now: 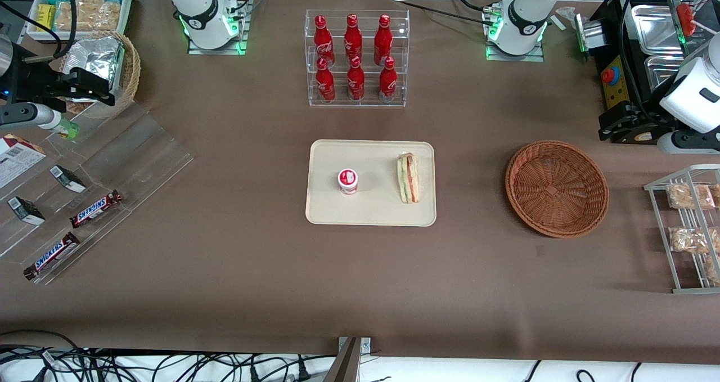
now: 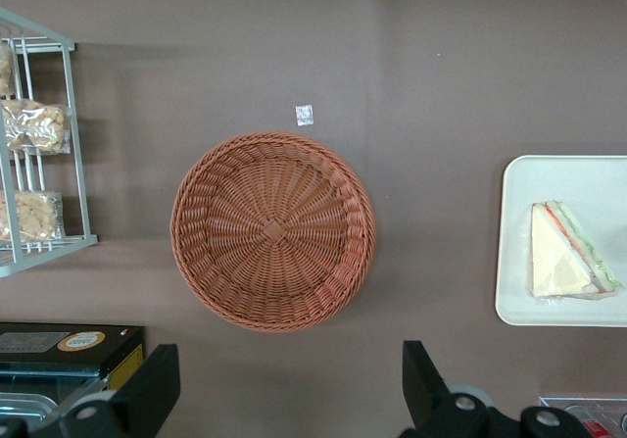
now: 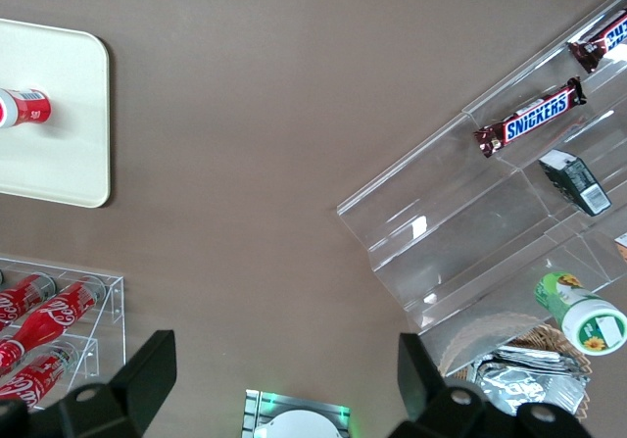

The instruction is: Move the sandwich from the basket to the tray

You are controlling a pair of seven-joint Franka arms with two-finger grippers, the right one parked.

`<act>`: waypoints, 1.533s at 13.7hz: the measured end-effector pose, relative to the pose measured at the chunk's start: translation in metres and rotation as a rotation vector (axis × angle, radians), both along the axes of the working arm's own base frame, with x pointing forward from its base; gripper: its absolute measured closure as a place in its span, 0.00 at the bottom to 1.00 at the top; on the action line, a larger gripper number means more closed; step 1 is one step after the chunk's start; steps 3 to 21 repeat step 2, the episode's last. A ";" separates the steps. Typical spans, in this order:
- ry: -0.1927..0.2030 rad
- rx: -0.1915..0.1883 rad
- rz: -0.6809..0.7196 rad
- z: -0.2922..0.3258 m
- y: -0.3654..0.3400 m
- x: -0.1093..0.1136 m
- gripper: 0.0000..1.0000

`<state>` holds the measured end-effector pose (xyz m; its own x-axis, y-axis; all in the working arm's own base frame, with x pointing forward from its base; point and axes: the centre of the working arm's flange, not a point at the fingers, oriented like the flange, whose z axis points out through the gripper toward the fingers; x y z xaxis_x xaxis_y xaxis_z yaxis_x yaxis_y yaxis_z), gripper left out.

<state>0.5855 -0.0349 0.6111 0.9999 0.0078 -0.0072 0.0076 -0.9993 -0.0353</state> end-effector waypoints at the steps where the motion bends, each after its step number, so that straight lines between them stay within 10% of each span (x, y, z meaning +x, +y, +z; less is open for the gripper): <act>1: -0.001 0.000 -0.002 0.001 0.001 0.000 0.00; 21: -0.001 0.001 -0.003 0.001 0.001 -0.001 0.00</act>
